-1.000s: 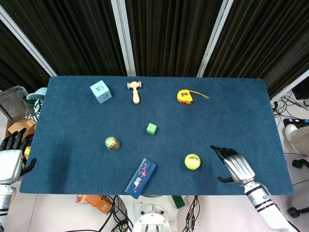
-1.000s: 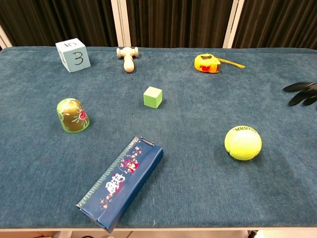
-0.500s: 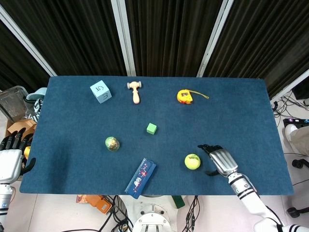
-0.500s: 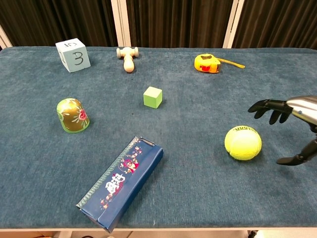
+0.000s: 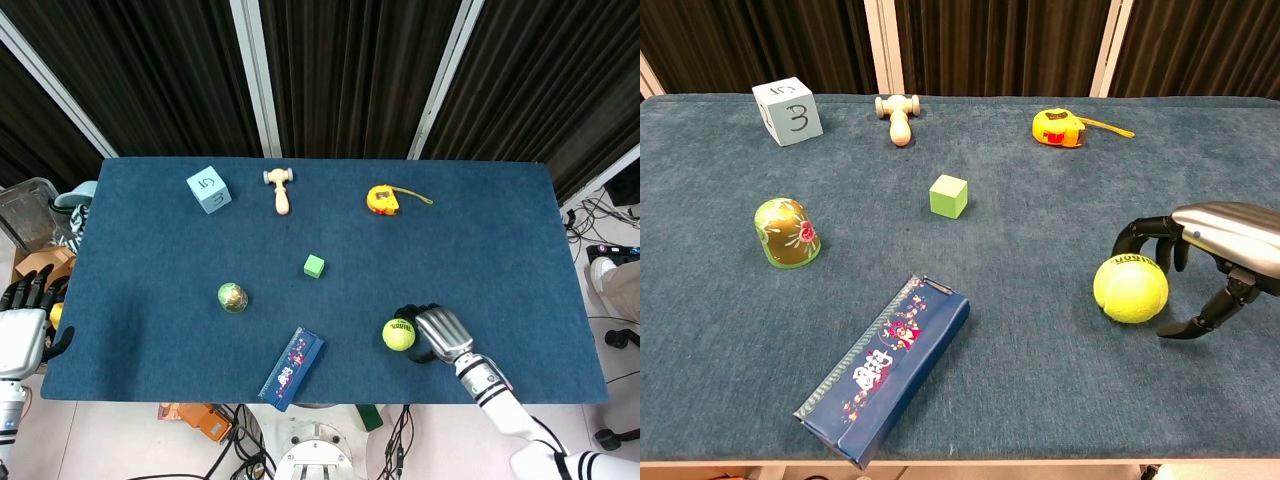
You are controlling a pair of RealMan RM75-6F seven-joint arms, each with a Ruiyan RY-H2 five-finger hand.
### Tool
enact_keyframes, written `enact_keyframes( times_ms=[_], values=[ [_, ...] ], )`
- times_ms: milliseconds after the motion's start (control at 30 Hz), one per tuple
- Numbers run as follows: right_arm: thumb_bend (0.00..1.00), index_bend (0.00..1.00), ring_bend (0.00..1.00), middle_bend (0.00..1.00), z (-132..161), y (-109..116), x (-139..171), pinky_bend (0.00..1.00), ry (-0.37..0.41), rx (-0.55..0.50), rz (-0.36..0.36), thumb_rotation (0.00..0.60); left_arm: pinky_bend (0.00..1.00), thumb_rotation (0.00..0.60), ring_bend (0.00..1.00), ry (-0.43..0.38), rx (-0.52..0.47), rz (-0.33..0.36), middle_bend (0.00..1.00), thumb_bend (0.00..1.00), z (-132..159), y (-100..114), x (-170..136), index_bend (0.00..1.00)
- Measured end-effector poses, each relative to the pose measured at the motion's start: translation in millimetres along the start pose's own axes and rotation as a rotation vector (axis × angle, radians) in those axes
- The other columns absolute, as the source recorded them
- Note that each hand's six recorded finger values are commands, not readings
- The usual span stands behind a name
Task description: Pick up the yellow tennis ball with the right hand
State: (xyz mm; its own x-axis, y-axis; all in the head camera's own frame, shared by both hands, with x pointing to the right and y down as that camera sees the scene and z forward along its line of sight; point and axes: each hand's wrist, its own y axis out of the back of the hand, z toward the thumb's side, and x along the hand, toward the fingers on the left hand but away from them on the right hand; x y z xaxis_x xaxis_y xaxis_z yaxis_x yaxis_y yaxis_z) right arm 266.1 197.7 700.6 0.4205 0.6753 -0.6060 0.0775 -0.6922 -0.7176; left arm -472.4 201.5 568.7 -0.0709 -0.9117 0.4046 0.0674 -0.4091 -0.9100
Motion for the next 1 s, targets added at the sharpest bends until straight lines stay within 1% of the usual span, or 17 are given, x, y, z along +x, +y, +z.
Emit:
enact_keyframes(
  times_ms=[67, 133, 167, 333, 533, 633, 733, 833, 867, 967, 1000],
  values=[
    [0.41, 0.59, 0.66, 0.55, 1, 2, -1, 0.64, 0.001, -0.003, -0.016, 0.6, 0.11, 0.6, 0.0, 0.0, 0.002, -0.001, 0.0, 0.28, 0, 0, 0, 0.14],
    [0.47, 0.65, 0.7, 0.59, 1, 4, -3, 0.68, 0.002, -0.007, -0.034, 0.6, 0.11, 0.6, 0.0, 0.0, 0.002, -0.001, 0.0, 0.28, 0, 0, 0, 0.14],
    [0.48, 0.66, 0.71, 0.6, 2, 7, -3, 0.7, 0.003, -0.009, -0.051, 0.6, 0.11, 0.6, 0.0, 0.002, 0.003, -0.002, 0.0, 0.28, 0, 0, 0, 0.14],
    [0.48, 0.68, 0.72, 0.61, 2, 23, -7, 0.7, 0.011, -0.04, -0.13, 0.6, 0.11, 0.6, 0.0, 0.004, 0.006, -0.005, 0.0, 0.28, 0, 0, 0, 0.14],
    [0.48, 0.68, 0.72, 0.61, -1, 52, -6, 0.7, 0.023, -0.071, -0.218, 0.6, 0.11, 0.6, 0.0, 0.001, 0.011, -0.011, 0.0, 0.28, 1, -2, -1, 0.14],
    [0.48, 0.68, 0.72, 0.61, -2, 72, -3, 0.7, 0.03, -0.086, -0.29, 0.6, 0.11, 0.6, 0.0, 0.001, 0.011, -0.009, 0.0, 0.28, 0, -1, -1, 0.14],
    [0.48, 0.68, 0.72, 0.61, -5, 100, 2, 0.7, 0.033, -0.103, -0.392, 0.6, 0.11, 0.6, 0.0, 0.004, 0.011, -0.011, 0.0, 0.28, 0, -1, -2, 0.14],
    [0.48, 0.68, 0.73, 0.61, -11, 137, 12, 0.7, 0.028, -0.12, -0.527, 0.6, 0.11, 0.6, 0.0, 0.004, 0.012, -0.012, 0.0, 0.28, 0, -1, -2, 0.14],
    [0.48, 0.68, 0.73, 0.61, -13, 153, 16, 0.7, 0.024, -0.127, -0.581, 0.6, 0.11, 0.6, 0.0, 0.002, 0.014, -0.011, 0.0, 0.28, 0, -1, -2, 0.14],
    [0.48, 0.69, 0.73, 0.61, -20, 188, 29, 0.7, 0.017, -0.147, -0.69, 0.6, 0.11, 0.6, 0.0, 0.002, 0.013, -0.009, 0.0, 0.28, 1, -1, -2, 0.14],
    [0.48, 0.69, 0.73, 0.61, -21, 196, 33, 0.7, 0.016, -0.156, -0.714, 0.6, 0.11, 0.6, 0.0, 0.002, 0.014, -0.009, 0.0, 0.28, 1, -1, -2, 0.14]
  ],
)
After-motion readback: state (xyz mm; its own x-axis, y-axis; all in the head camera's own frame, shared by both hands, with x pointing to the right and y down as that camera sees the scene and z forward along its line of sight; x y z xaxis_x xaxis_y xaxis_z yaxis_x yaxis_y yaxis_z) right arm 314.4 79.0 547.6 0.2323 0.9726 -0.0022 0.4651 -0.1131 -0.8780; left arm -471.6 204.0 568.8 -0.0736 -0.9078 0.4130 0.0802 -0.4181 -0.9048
